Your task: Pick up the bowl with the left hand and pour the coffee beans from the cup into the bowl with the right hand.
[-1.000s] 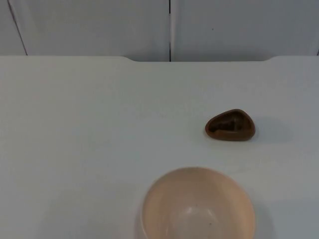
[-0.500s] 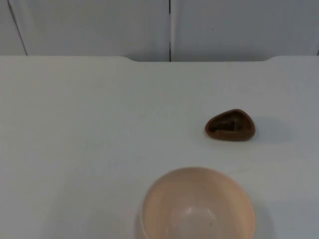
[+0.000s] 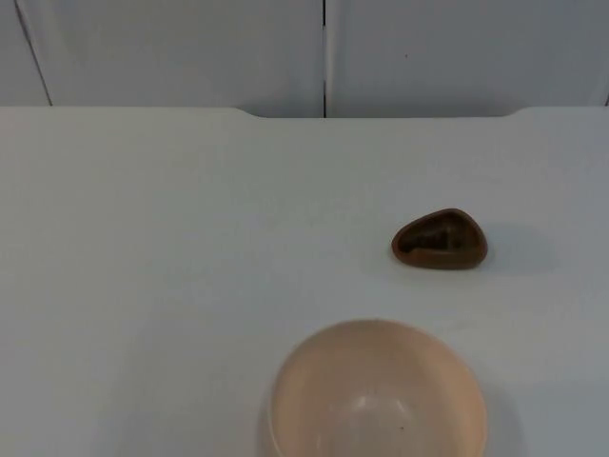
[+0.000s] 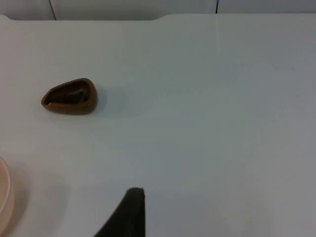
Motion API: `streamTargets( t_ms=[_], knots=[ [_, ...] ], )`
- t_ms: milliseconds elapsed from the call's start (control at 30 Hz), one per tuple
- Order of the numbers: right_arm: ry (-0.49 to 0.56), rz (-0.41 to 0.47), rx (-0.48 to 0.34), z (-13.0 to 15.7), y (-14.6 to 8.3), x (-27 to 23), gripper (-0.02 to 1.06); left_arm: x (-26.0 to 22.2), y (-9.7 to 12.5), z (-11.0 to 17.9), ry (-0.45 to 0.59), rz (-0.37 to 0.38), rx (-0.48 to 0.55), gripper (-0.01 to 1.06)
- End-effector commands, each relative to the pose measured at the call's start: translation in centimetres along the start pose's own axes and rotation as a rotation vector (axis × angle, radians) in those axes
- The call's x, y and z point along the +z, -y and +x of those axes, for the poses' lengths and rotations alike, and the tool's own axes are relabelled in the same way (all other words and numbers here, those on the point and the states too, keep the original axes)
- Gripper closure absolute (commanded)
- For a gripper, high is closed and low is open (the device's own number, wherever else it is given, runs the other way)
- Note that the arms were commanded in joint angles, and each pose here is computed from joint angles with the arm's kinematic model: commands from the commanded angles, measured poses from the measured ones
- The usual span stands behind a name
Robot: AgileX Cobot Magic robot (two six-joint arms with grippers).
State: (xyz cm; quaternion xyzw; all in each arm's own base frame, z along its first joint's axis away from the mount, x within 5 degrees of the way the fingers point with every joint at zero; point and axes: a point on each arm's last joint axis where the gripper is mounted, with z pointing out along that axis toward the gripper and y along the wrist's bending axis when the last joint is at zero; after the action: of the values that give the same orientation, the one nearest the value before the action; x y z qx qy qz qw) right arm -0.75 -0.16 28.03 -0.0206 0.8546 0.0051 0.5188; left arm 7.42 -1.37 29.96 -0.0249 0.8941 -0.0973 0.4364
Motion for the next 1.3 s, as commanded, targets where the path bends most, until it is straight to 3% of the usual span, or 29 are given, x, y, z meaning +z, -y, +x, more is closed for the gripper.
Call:
streamTargets(
  t_ms=[0, 200, 567, 833, 1267],
  knots=[
    [0.003, 0.009, 0.007, 0.0, 0.0, 0.0, -0.01, 0.2, 0.2, -1.0, 0.008, 0.014, -0.002, 0.04],
    [0.003, 0.009, 0.007, 0.0, 0.0, 0.0, -0.01, 1.2, 0.2, -2.5, -0.033, 0.019, -0.004, 0.07],
    [0.003, 0.009, 0.007, 0.0, 0.0, 0.0, -0.01, 3.3, 1.5, -3.9, -0.079, 0.191, 0.006, 0.07],
    [0.003, 0.009, 0.007, 0.0, 0.0, 0.0, -0.01, 6.0, 2.0, -4.1, -0.202, 0.310, -0.014, 0.07],
    [0.003, 0.009, 0.007, 0.0, 0.0, 0.0, -0.01, 9.8, 4.3, -3.2, -0.366, 0.418, 0.074, 0.07]
  ],
)
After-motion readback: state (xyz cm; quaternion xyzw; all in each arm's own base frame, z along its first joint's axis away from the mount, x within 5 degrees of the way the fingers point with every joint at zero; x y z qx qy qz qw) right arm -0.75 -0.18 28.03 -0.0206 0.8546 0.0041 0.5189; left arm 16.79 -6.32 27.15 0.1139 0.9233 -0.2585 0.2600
